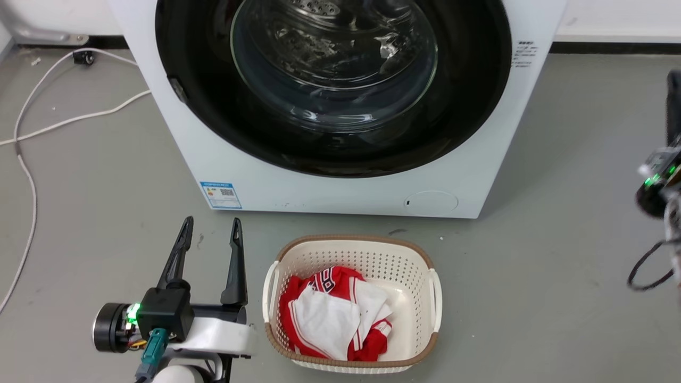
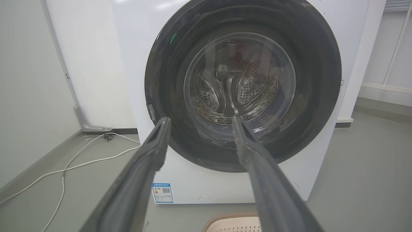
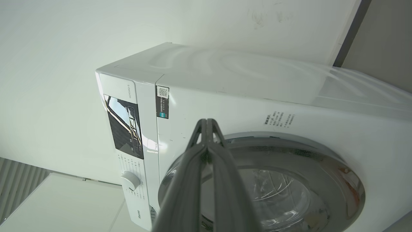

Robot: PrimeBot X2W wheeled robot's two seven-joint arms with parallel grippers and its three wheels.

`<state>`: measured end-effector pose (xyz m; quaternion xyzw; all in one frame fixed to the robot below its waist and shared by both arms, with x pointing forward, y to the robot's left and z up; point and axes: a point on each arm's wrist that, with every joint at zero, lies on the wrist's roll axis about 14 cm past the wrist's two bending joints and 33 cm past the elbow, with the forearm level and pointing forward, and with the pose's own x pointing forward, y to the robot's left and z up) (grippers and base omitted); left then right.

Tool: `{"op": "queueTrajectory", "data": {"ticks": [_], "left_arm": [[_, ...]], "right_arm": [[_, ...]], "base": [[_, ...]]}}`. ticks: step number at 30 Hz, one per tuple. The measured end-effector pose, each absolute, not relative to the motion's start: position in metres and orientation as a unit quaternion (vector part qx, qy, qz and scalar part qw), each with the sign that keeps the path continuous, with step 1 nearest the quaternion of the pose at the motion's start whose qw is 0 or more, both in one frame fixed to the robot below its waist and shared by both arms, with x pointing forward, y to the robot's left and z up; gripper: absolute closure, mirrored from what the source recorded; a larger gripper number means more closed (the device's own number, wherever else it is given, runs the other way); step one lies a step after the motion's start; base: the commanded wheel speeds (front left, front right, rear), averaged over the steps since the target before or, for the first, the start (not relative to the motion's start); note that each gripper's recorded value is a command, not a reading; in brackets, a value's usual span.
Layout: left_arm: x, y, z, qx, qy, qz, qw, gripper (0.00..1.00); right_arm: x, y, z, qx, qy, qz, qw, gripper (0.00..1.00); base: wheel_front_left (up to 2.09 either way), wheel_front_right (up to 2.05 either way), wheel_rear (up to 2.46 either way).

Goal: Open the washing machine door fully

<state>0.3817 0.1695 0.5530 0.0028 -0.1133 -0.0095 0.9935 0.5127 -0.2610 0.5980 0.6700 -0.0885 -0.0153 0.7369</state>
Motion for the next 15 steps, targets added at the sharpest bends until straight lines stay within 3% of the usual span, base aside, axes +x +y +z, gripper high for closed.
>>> {"op": "queueTrajectory", "data": {"ticks": [8,15], "left_arm": [[0.39,0.172,0.553,0.005,-0.113,-0.005,0.994,0.0],[0.401,0.177,0.548,0.009,-0.107,0.002,0.994,0.0]], "right_arm": [[0.571,-0.245,0.626,0.594,-0.014,0.023,0.804,1.0],[0.61,-0.205,0.618,0.521,0.084,0.063,0.847,1.0]], "base": [[0.0,0.0,0.0],[0.0,0.0,0.0]]}}
